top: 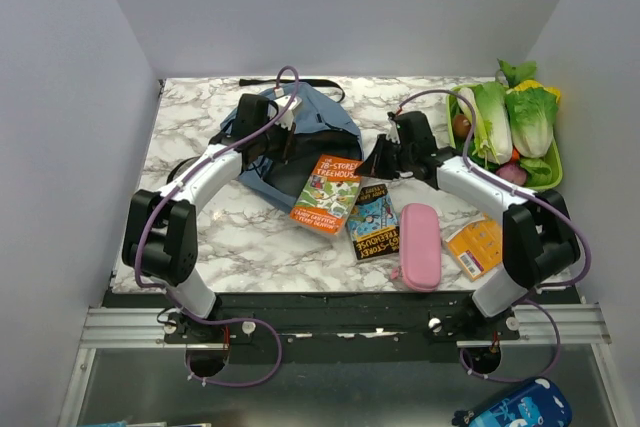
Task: Pack the student bag
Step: Place the book in the student bag, then pick up the book from the center of the board.
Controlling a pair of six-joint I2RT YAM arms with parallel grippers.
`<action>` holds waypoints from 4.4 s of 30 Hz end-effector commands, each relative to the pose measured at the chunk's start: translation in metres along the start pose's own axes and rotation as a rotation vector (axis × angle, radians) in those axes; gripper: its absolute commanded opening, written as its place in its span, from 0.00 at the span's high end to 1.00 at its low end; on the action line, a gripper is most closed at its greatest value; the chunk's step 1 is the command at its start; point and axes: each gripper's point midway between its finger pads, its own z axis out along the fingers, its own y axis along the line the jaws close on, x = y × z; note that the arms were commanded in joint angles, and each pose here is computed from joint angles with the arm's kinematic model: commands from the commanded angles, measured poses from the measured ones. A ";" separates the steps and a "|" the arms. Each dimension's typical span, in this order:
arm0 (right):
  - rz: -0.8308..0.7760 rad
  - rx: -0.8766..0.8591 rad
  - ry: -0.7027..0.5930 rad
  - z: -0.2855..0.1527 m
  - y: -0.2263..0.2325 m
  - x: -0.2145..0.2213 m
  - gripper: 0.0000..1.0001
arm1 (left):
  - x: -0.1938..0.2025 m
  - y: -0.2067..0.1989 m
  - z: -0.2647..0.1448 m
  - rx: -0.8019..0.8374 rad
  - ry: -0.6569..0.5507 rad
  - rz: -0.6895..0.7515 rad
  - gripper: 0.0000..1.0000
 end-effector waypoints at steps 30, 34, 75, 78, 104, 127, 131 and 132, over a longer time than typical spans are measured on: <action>0.546 0.014 -0.567 0.073 0.006 -0.145 0.99 | 0.010 -0.076 -0.031 0.347 -0.042 0.049 1.00; 0.490 0.052 -0.431 0.088 0.016 -0.109 0.99 | 0.011 -0.071 -0.027 0.318 -0.045 0.021 1.00; -0.156 0.034 0.109 0.094 0.026 0.084 0.99 | -0.001 -0.062 -0.020 0.277 -0.060 0.022 1.00; -0.147 0.015 0.102 0.109 0.055 0.079 0.99 | -0.005 -0.061 -0.021 0.265 -0.087 0.034 1.00; -0.328 0.364 -0.065 -0.007 -0.012 0.072 0.07 | 0.001 -0.053 -0.022 0.233 -0.064 0.037 1.00; -0.673 0.748 0.117 0.005 -0.065 0.152 0.08 | 0.001 -0.050 -0.022 0.221 -0.054 0.040 1.00; -0.649 0.720 0.130 0.005 -0.067 0.160 0.28 | 0.003 -0.050 -0.021 0.222 -0.052 0.039 1.00; -0.645 0.721 0.136 0.004 -0.068 0.162 0.32 | 0.005 -0.050 -0.021 0.223 -0.047 0.036 1.00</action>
